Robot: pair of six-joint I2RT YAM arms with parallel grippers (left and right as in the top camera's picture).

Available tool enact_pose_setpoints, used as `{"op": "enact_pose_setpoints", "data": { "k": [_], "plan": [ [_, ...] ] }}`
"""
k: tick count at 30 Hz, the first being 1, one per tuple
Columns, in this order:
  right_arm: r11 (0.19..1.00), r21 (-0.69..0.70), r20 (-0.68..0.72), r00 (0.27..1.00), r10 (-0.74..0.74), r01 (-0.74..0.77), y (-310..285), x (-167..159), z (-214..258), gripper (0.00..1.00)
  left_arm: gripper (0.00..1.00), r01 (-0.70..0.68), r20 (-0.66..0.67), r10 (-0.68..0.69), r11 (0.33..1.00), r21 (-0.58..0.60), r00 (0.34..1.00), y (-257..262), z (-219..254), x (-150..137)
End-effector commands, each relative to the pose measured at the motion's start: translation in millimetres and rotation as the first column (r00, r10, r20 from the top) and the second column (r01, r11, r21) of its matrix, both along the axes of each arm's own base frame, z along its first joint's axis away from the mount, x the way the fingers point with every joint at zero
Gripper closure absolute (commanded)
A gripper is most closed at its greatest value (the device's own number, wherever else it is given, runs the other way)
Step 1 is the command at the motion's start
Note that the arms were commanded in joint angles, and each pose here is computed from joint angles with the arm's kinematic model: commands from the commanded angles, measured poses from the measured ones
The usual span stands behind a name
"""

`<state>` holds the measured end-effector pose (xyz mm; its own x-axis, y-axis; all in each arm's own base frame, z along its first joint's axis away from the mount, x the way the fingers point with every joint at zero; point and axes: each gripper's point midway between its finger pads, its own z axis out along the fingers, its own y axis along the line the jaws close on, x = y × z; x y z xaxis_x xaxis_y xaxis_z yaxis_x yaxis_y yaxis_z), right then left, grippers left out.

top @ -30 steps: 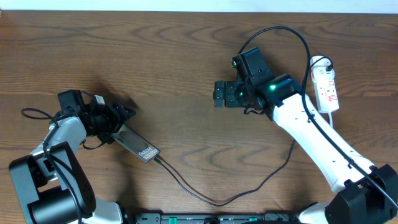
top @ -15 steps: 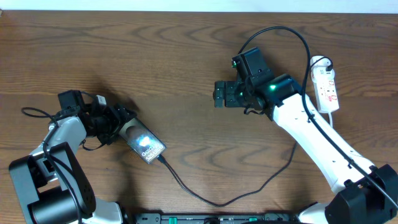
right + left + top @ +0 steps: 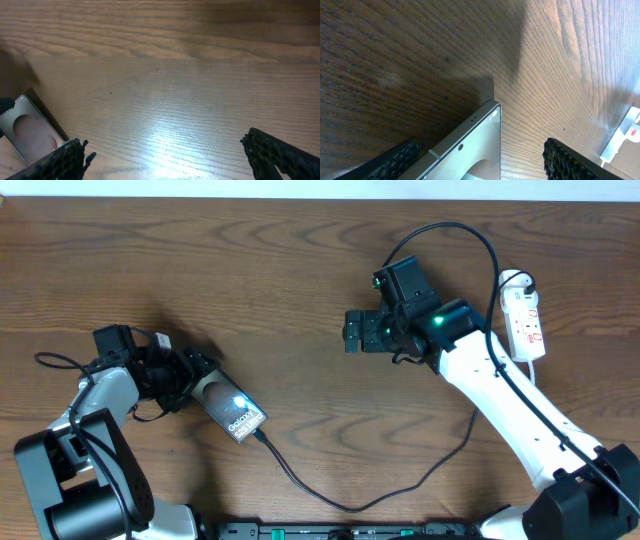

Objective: Plug charger to phone and switch on socket
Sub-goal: 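Set the phone flat and open the left gripper to release it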

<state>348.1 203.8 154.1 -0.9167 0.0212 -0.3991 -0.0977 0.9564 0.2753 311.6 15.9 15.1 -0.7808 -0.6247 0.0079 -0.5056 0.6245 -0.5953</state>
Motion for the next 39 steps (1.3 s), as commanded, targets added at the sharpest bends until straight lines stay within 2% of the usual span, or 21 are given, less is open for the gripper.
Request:
{"op": "enact_pose_setpoints", "data": {
  "k": [1, 6, 39],
  "plan": [
    [1.0, -0.014, 0.011, 1.0, 0.013, -0.013, 0.7, 0.4, 1.3, 0.01, 0.18, 0.011, -0.249, 0.034, 0.984, 0.176, 0.968, 21.8, -52.4, -54.2],
    [1.0, -0.014, 0.011, 1.0, 0.014, -0.014, 0.8, 0.4, 1.3, 0.01, 0.18, 0.025, -0.316, 0.051, 0.973, 0.231, 0.947, 29.9, -56.6, -69.2],
    [1.0, -0.014, 0.01, 1.0, 0.014, -0.014, 0.8, 0.3, 1.2, 0.01, 0.18, 0.045, -0.384, 0.06, 0.965, 0.259, 0.921, 33.7, -58.3, -85.7]
  ]
}}
